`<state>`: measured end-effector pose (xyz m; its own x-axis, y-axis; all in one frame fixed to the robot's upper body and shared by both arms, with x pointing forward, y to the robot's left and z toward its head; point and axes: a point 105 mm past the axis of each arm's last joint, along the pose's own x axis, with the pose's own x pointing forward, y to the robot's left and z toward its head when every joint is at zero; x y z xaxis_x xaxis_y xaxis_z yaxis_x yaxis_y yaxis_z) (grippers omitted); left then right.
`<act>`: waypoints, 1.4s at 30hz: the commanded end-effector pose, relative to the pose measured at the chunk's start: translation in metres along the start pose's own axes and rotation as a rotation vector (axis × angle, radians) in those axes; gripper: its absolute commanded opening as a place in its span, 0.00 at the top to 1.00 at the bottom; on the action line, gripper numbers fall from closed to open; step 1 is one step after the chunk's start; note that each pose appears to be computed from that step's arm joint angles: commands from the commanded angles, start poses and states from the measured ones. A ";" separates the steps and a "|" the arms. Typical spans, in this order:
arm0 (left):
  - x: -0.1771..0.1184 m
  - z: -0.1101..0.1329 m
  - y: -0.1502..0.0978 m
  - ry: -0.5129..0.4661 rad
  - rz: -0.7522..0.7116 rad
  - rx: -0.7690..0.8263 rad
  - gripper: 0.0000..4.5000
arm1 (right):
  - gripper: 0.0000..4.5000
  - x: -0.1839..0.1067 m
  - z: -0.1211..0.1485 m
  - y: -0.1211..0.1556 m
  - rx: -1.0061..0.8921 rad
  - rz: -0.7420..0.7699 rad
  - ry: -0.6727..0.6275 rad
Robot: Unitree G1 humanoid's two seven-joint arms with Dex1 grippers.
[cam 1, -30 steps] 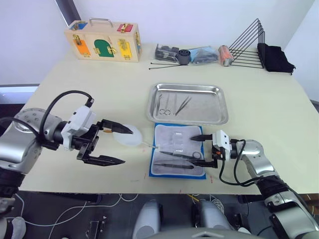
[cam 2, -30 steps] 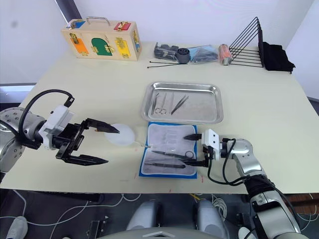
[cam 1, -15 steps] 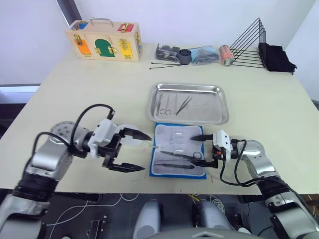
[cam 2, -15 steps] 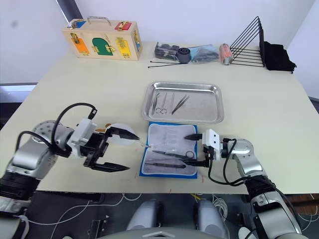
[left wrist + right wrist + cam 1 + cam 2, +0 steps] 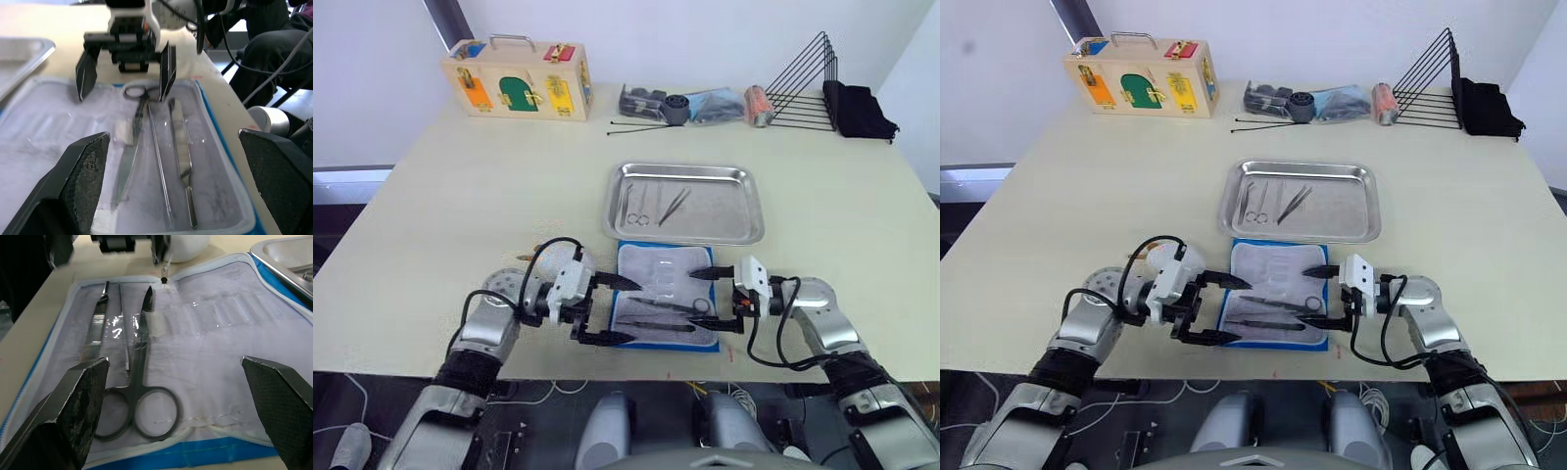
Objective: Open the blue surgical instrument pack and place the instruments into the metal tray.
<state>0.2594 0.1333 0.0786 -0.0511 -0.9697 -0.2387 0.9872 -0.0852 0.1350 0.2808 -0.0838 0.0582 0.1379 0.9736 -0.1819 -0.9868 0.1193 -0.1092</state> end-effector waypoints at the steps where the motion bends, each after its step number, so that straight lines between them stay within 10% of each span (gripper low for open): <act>1: 0.000 0.005 0.003 -0.002 -0.016 0.050 0.01 | 0.00 -0.003 -0.001 0.005 0.037 0.001 0.000; 24: 0.002 0.003 0.007 0.007 -0.032 0.085 0.01 | 0.00 -0.058 0.108 0.026 -0.165 0.053 -0.134; 42: 0.004 -0.024 0.002 0.150 -0.053 0.031 0.01 | 0.00 -0.098 0.136 0.037 -0.145 0.030 -0.022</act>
<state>0.2690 0.1301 0.0655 -0.0593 -0.9374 -0.3431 0.9726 -0.1316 0.1915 0.2244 -0.1465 0.1922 0.1156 0.9776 -0.1761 -0.9750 0.0778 -0.2080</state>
